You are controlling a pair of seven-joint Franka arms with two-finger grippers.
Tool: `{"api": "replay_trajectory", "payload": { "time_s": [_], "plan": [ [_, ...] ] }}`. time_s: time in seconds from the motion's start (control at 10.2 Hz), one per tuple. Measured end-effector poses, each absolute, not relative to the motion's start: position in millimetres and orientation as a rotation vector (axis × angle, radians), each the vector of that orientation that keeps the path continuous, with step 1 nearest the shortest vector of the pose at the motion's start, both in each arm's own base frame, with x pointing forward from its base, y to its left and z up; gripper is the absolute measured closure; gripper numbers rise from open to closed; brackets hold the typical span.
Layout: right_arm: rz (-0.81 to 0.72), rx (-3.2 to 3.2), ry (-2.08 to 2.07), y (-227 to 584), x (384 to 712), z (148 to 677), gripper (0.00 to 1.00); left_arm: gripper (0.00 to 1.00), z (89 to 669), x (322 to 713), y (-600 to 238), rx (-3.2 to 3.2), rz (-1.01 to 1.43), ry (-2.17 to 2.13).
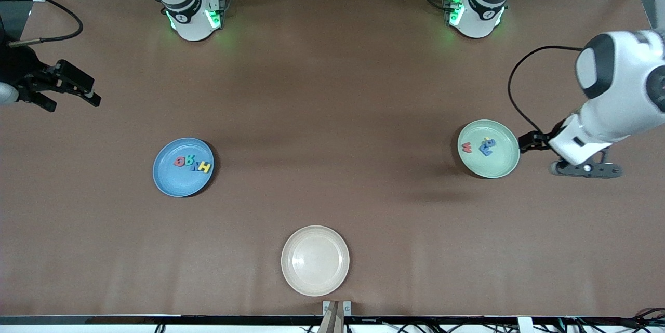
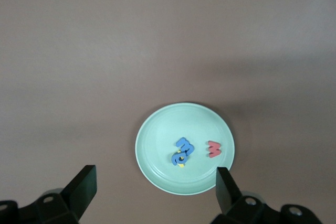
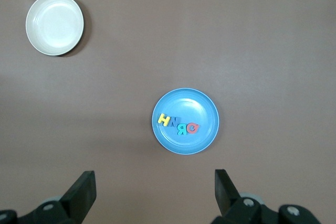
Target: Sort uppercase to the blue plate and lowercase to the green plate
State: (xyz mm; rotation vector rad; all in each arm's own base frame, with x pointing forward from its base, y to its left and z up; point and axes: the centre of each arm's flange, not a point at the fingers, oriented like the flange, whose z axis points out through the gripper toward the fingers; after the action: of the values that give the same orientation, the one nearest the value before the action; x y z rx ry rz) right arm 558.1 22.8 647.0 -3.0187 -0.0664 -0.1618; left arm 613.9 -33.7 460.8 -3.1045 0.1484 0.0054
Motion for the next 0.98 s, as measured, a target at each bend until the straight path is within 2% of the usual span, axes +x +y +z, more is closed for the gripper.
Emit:
{"api": "replay_trajectory", "payload": {
  "time_s": [0.3, 0.59, 0.98],
  "plan": [
    [-0.159, -3.019, -0.063, 22, 558, 647, 0.0, 0.0, 527, 611, -10, -3.122, -0.138, 0.094],
    [-0.101, -3.063, -0.04, 8, 557, 636, 0.0, 0.0, 574, 601, -4, -3.137, -0.121, 0.013],
    [-0.027, -3.13, -0.027, -5, 557, 620, 0.0, 0.0, 596, 594, -1, -3.149, -0.063, -0.067]
  ]
}}
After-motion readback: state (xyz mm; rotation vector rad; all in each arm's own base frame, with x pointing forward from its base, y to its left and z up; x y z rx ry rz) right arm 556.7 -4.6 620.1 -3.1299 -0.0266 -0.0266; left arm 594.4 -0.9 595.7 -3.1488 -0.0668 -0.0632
